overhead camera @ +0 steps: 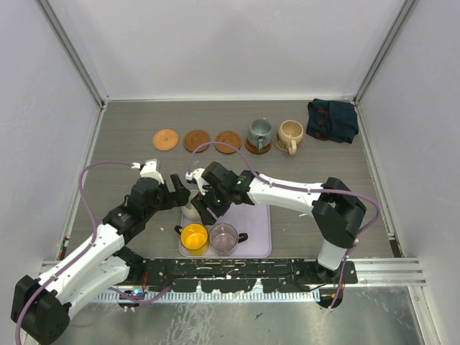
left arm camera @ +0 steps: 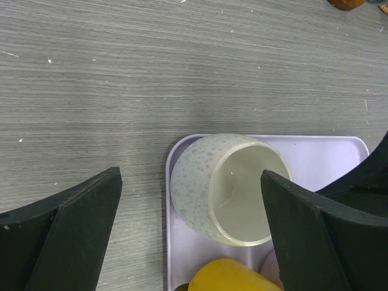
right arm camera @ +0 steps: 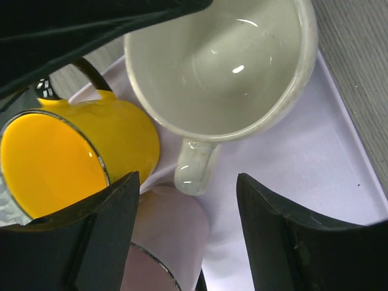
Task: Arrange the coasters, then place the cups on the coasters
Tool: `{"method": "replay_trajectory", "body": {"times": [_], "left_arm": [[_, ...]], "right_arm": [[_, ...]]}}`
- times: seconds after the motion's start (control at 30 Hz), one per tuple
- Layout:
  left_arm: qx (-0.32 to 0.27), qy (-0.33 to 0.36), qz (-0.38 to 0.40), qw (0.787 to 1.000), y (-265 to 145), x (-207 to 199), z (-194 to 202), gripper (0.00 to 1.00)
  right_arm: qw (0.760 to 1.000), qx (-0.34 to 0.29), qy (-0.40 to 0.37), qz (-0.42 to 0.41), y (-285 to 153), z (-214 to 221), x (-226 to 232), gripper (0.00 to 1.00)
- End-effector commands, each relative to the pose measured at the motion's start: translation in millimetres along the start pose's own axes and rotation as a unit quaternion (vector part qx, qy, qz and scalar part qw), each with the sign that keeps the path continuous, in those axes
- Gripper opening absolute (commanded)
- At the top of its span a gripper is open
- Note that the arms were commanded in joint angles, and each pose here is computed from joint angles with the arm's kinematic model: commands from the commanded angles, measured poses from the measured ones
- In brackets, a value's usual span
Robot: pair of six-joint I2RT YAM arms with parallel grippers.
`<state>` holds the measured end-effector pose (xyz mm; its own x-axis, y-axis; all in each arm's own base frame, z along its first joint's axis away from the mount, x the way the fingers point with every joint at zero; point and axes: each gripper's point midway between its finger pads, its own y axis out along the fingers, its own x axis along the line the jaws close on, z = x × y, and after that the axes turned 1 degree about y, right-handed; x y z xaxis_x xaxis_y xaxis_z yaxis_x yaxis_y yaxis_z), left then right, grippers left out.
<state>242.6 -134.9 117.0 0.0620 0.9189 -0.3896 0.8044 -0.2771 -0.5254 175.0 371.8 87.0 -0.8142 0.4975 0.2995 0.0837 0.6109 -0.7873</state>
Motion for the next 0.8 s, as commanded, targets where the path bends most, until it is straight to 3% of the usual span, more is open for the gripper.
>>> {"method": "replay_trajectory", "body": {"times": [0.0, 0.77], "left_arm": [[-0.022, -0.008, 0.004, 1.000, -1.4, -3.1, -9.1, 0.99], [-0.015, -0.007, -0.001, 1.000, 0.6, 1.1, -2.3, 0.99]], "right_arm": [[0.999, -0.023, 0.003, 0.030, 6.2, -16.8, -0.1, 0.69], [0.995, -0.036, 0.019, 0.090, 24.2, -20.9, -11.3, 0.47]]}}
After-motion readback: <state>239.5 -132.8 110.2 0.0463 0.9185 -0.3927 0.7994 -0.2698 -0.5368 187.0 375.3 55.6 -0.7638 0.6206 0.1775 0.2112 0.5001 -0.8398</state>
